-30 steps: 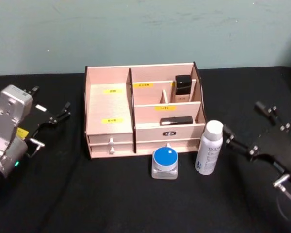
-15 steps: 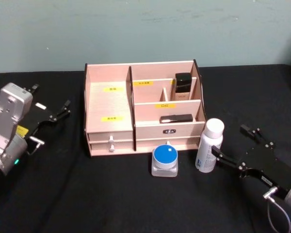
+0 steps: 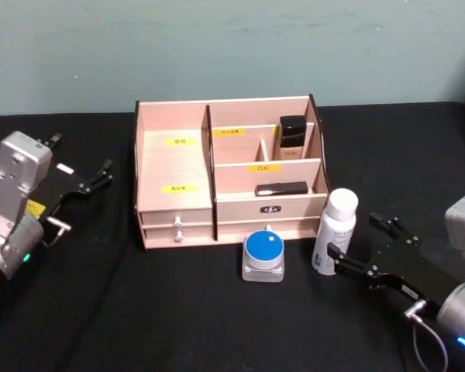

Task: Pick up the facial cleanser and watermelon frost from the table and place them into the tiered storage box.

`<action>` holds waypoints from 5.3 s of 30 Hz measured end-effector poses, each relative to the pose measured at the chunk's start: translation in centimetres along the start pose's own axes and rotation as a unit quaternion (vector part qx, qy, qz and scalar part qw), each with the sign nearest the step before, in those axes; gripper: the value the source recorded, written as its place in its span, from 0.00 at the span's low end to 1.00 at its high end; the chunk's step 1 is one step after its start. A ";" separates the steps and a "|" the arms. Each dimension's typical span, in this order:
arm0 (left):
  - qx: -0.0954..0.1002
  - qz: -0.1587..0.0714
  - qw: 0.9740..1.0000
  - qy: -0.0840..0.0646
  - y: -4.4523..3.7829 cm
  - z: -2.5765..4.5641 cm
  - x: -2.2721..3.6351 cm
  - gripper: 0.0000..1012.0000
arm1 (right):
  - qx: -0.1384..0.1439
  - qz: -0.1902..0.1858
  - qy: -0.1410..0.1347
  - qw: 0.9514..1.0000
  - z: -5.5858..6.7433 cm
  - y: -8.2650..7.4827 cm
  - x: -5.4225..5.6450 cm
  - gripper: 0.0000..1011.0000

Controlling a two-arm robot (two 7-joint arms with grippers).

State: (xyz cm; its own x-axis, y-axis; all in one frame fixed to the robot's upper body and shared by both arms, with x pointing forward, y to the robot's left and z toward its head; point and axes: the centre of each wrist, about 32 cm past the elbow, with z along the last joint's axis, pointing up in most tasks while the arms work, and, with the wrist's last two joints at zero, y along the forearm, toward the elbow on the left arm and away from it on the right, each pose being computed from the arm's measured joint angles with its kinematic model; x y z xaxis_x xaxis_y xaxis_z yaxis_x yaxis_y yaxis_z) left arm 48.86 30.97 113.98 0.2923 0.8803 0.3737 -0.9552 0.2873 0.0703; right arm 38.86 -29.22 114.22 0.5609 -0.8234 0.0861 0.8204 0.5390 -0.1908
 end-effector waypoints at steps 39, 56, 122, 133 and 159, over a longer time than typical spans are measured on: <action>0.000 0.000 1.000 0.000 0.00 0.00 0.00 1.00 | 0.022 0.020 0.003 1.000 -0.8 4.5 0.9 0.95; 0.000 0.000 1.000 0.000 0.00 0.00 0.00 1.00 | 0.023 0.019 0.002 1.000 -0.8 4.5 0.9 0.59; 0.000 0.000 1.000 0.000 0.00 0.00 0.00 1.00 | 0.139 0.087 -0.037 0.986 9.5 19.3 2.8 0.59; 0.000 0.000 1.000 0.000 0.00 0.00 0.00 1.00 | 0.129 0.085 -0.035 0.987 9.2 20.7 3.0 0.59; 0.000 0.000 1.000 0.000 0.00 0.00 0.00 1.00 | 0.091 0.094 -0.021 0.991 7.1 21.5 3.0 0.59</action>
State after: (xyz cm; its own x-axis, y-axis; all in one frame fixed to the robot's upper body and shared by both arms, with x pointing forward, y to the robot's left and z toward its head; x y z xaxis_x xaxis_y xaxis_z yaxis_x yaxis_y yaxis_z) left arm 48.86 30.97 113.98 0.2922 0.8803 0.3737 -0.9553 0.2873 0.0703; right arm 58.94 -18.85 117.36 0.7063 -0.6999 0.1063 0.7057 0.7079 -0.0279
